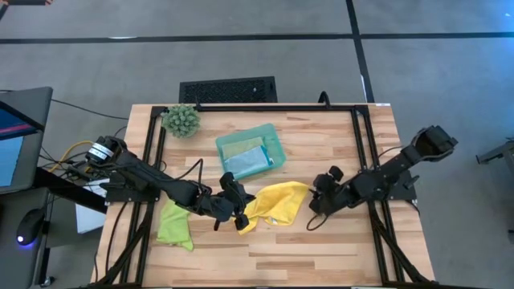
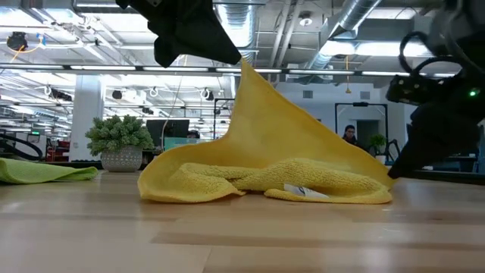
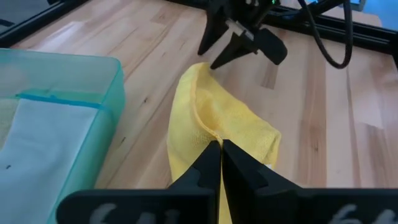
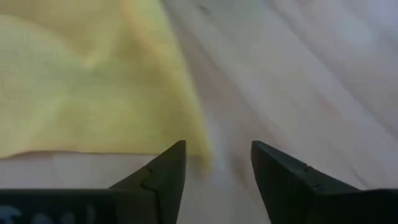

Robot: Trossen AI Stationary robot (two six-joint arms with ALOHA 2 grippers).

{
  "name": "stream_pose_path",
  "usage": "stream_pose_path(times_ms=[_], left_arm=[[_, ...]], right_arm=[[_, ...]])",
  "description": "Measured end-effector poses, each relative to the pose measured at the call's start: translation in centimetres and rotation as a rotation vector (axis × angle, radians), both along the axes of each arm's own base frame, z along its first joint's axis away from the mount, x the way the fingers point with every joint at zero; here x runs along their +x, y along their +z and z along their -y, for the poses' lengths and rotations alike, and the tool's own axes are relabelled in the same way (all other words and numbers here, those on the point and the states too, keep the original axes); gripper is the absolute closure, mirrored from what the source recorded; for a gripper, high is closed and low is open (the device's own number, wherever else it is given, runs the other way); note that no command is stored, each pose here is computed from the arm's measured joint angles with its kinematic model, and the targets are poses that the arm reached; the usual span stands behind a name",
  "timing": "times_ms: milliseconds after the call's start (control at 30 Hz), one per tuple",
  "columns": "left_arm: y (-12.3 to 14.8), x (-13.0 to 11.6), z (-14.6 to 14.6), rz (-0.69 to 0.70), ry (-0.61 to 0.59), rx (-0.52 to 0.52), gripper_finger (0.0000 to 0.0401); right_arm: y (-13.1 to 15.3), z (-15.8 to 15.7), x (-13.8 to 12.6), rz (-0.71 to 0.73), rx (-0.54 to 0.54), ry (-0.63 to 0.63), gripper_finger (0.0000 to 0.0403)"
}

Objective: Fold microfiber towels
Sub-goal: Fold the yellow towel

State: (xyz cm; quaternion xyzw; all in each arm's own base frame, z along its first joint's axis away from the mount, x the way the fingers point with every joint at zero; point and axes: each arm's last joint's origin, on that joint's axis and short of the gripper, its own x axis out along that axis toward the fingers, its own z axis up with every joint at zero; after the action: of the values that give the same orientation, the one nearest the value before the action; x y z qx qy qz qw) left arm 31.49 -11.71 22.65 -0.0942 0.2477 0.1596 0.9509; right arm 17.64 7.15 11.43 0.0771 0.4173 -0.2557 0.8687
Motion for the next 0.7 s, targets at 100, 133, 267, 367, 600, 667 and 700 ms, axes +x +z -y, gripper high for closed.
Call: stream_pose_path(times_ms=[100, 133, 267, 367, 600, 667, 700], left_arm=[[0.0, 0.0, 0.0, 0.0, 0.0, 0.0, 0.0401], [0.0, 0.0, 0.0, 0.0, 0.0, 0.0, 0.0401], [0.0, 0.0, 0.0, 0.001, 0.0, 0.0, 0.0401], [0.1, 0.0, 0.1, 0.005, -0.007, 0.004, 0.0401], [3.4, -1.2, 1.8, 0.079, -0.077, 0.026, 0.0401], [5.1, -1.7, 2.8, 0.117, -0.125, 0.02, 0.0401], [5.9, -2.1, 3.5, 0.128, -0.154, 0.02, 0.0401]], right_arm=[[-0.7, 0.4, 0.6, 0.013, 0.04, 0.047, 0.0226], [-1.0, 0.6, 0.7, 0.004, 0.034, 0.051, 0.0239], [-1.2, 1.0, 1.0, -0.009, 0.003, 0.042, 0.0312], [-1.1, 1.1, 0.9, -0.006, -0.009, 0.04, 0.0379], [2.4, -1.7, 1.3, 0.085, 0.029, 0.156, 0.0382], [4.5, -3.6, 1.3, 0.132, 0.048, 0.253, 0.0392], [5.7, -4.7, 1.3, 0.161, 0.059, 0.321, 0.0395]])
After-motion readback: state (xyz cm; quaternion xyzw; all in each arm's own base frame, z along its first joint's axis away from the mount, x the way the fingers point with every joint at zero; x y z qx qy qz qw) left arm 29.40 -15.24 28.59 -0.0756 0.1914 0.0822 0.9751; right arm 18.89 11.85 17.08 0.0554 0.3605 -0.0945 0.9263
